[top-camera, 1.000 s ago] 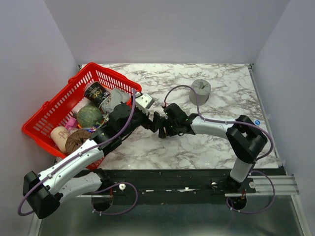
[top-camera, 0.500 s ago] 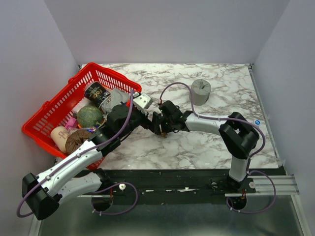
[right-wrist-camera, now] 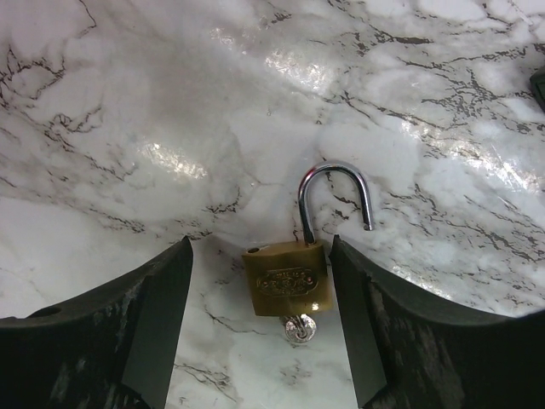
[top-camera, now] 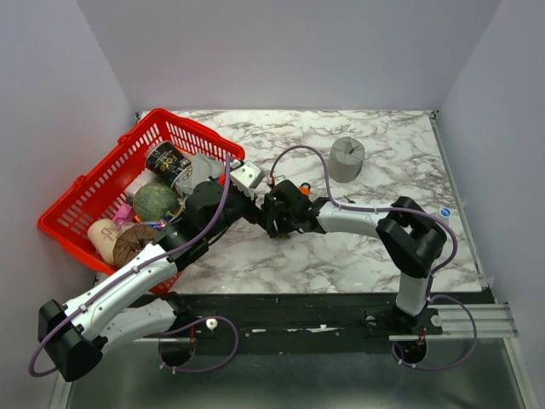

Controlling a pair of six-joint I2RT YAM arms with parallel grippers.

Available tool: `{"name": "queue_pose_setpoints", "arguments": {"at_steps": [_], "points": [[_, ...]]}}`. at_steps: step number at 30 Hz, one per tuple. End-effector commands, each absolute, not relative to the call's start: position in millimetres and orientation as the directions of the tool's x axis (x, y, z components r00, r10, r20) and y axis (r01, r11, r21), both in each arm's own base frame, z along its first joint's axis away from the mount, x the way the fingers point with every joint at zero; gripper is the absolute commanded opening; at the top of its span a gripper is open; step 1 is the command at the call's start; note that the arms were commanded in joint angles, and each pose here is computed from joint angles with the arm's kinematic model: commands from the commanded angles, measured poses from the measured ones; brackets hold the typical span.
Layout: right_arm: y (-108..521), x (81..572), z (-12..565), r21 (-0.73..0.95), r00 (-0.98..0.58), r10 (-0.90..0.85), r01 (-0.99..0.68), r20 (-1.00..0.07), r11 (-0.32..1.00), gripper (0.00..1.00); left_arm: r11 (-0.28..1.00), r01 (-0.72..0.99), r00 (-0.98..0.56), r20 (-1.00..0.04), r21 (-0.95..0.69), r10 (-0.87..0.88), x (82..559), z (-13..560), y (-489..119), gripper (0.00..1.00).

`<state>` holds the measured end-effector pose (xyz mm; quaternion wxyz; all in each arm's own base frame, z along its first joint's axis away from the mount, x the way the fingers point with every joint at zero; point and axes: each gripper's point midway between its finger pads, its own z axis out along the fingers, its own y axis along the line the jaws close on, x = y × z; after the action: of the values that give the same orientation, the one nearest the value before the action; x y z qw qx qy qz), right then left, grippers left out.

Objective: Unlock with the key

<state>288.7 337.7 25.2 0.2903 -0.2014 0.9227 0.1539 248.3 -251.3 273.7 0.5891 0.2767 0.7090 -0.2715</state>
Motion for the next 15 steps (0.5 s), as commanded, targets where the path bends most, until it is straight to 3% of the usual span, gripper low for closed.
{"name": "queue_pose_setpoints", "arguments": {"at_steps": [1,15], "points": [[303.0,273.7,-5.9,0.037,-0.746,-0.391,-0.485,-0.539,0.874,0.75,0.704,0.707,-0.141,-0.989,-0.063,0.052,249.5,282.3,-251.8,0.99],[289.0,266.6,-28.2,-0.004,-0.763,-0.417,-0.477,-0.494,0.879,0.56,0.715,0.695,-0.144,-0.989,-0.077,0.033,249.7,283.0,-250.0,0.99]]}}
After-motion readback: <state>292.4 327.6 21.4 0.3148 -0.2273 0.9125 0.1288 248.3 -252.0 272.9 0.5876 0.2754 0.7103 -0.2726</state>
